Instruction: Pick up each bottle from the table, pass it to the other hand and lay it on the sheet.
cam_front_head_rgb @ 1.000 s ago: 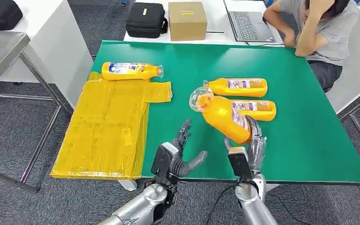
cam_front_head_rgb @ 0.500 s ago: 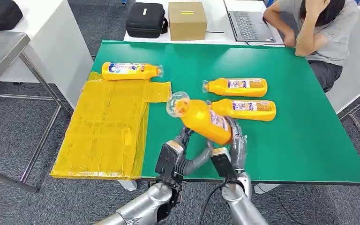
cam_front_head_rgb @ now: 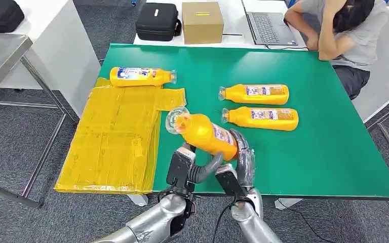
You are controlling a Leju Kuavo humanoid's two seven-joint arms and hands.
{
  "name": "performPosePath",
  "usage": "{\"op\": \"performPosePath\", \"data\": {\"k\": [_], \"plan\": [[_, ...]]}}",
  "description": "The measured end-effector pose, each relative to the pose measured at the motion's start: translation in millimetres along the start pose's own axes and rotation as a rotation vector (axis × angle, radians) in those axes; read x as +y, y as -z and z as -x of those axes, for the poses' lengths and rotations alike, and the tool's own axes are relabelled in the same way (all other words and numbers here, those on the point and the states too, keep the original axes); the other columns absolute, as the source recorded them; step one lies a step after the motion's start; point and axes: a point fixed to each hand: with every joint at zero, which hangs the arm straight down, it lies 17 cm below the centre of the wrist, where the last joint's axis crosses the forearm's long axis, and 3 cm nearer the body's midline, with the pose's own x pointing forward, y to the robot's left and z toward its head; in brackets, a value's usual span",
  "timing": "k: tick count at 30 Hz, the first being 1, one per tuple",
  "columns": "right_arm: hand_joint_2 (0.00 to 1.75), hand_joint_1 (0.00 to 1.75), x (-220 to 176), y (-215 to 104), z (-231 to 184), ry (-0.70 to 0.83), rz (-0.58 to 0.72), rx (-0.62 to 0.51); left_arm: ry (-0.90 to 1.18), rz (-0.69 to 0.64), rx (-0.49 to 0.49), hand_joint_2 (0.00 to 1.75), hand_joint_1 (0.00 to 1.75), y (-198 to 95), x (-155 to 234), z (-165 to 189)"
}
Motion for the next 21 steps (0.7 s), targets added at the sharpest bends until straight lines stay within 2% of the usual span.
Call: {"op": "performPosePath", "data": {"k": [15, 21], "plan": [[1.75, 1.75, 14.6, 2.6, -7.2, 0.017, -0.032, -0.013, -0.022, -0.039, 0.002, 1.75, 0.0, 8.0, 12.0, -2.7], [1.75, 1.75, 25.0, 4.4, -19.2, -0.097, -0.105, -0.118, -0.109, -0.054, 0.047, 1.75, 0.0, 9.2, 12.5, 2.1]]}}
